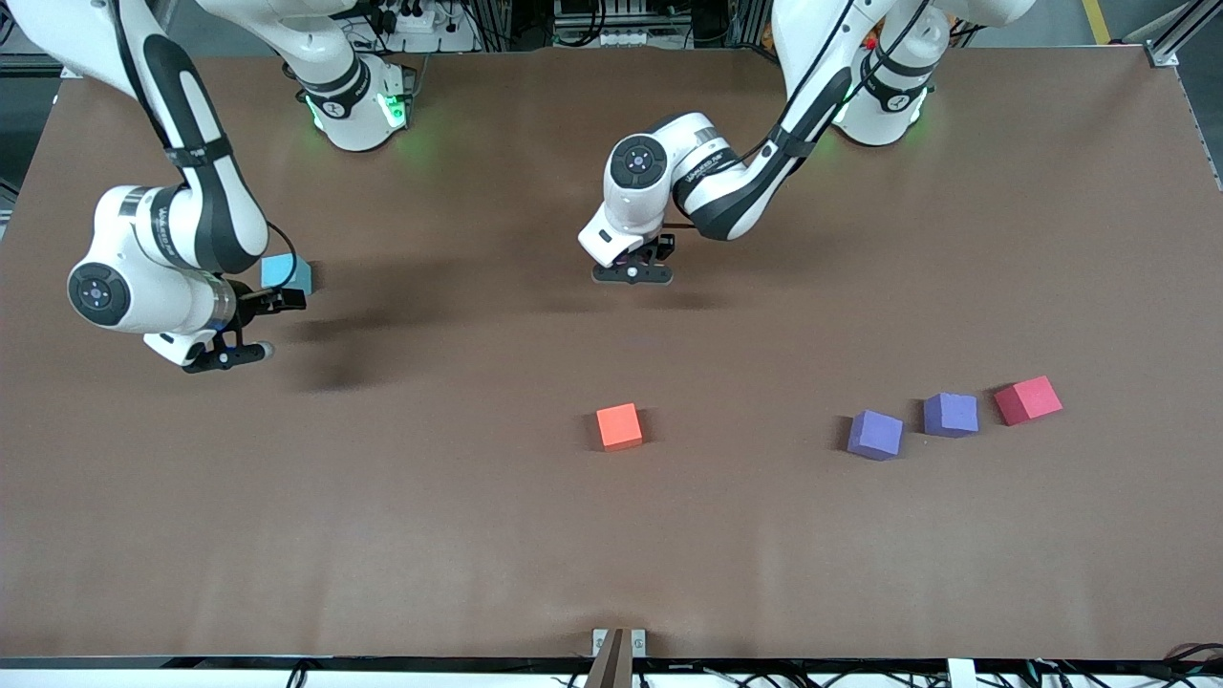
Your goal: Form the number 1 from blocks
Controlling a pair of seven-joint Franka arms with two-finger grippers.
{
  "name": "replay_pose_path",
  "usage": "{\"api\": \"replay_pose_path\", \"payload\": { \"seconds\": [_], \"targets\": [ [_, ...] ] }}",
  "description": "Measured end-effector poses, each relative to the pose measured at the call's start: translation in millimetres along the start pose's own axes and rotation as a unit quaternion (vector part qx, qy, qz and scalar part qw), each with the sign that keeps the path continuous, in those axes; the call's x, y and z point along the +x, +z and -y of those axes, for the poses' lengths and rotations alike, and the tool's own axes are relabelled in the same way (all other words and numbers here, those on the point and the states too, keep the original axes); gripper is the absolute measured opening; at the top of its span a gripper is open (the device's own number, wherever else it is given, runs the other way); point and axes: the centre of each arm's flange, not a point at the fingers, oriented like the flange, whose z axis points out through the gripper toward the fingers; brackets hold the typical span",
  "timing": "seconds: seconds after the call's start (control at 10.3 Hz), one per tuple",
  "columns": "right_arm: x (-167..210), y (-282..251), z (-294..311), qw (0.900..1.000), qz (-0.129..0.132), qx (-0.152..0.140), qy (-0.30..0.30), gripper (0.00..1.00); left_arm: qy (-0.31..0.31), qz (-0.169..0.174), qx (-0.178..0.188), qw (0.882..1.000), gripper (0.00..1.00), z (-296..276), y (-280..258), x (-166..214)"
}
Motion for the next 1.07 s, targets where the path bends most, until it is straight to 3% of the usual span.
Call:
{"api": "replay_pose_path", "payload": {
  "seconds": [0.19, 0.87, 1.07],
  "targets": [
    [-5, 18, -13, 1.0, 0.019, 0.005, 0.014, 1.0, -0.002, 0.004, 0.002, 1.0, 0.54, -1, 7, -2],
    [-9, 45, -17, 0.999, 0.049, 0.011, 0.019, 1.0, -0.005, 0.007, 0.001, 1.0, 0.55, -4, 13, -4],
    [-10, 53, -18, 0.998, 0.057, 0.012, 0.02, 1.0, -0.016, 0.006, 0.002, 1.0, 0.81, -3, 13, 0]
  ]
}}
